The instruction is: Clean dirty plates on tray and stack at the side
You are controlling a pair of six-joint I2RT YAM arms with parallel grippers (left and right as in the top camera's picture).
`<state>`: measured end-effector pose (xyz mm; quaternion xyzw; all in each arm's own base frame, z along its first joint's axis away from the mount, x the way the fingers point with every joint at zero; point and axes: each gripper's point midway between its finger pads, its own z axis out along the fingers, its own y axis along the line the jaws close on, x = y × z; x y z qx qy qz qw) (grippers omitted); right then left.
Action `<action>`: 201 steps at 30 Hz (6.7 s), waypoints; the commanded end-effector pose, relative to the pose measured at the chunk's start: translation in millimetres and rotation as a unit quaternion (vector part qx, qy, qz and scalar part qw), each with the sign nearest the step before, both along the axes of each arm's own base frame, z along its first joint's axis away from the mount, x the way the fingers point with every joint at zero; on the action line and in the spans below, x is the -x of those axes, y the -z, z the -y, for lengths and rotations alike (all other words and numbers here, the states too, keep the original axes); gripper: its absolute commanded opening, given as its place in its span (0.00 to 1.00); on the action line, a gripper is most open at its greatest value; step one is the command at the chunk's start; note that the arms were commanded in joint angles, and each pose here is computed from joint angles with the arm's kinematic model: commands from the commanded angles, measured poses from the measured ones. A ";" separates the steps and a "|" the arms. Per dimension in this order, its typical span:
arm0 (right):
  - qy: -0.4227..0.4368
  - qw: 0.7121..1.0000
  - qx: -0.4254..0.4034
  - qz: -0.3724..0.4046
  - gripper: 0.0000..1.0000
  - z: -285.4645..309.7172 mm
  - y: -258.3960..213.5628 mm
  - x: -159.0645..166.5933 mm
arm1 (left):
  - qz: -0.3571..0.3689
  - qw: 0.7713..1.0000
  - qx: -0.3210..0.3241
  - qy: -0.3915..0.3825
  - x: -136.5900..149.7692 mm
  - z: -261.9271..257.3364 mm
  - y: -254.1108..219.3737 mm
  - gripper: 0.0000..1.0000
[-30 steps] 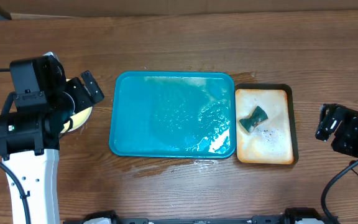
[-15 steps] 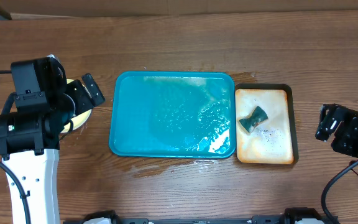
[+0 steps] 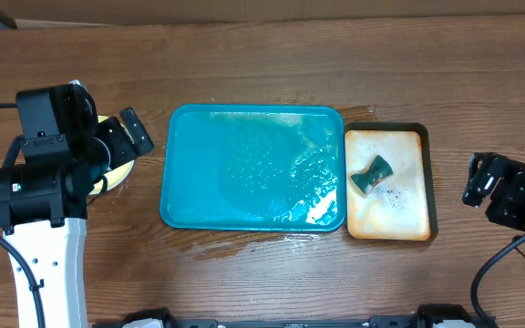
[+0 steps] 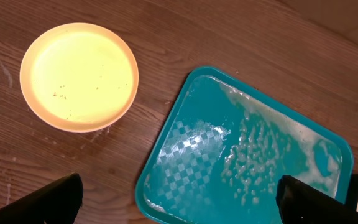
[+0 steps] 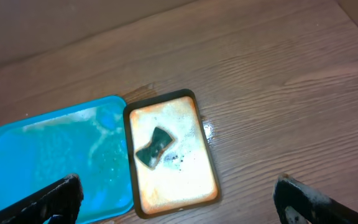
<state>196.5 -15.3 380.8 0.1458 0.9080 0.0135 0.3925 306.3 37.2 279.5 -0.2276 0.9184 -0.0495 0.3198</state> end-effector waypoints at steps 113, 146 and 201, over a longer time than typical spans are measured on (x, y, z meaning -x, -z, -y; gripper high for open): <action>0.001 1.000 0.005 0.009 1.00 1.2 -5.1 1.4 | 0.416 0.874 -0.170 0.185 78.5 50.2 67.8 1.00; 0.001 1.000 0.005 0.009 1.00 1.2 -5.1 1.4 | 0.357 0.931 -0.027 -0.066 72.4 -3.1 130.9 1.00; 0.001 1.000 0.005 0.009 1.00 1.2 -5.0 1.4 | 0.355 0.929 -0.048 0.092 69.5 54.0 131.3 1.00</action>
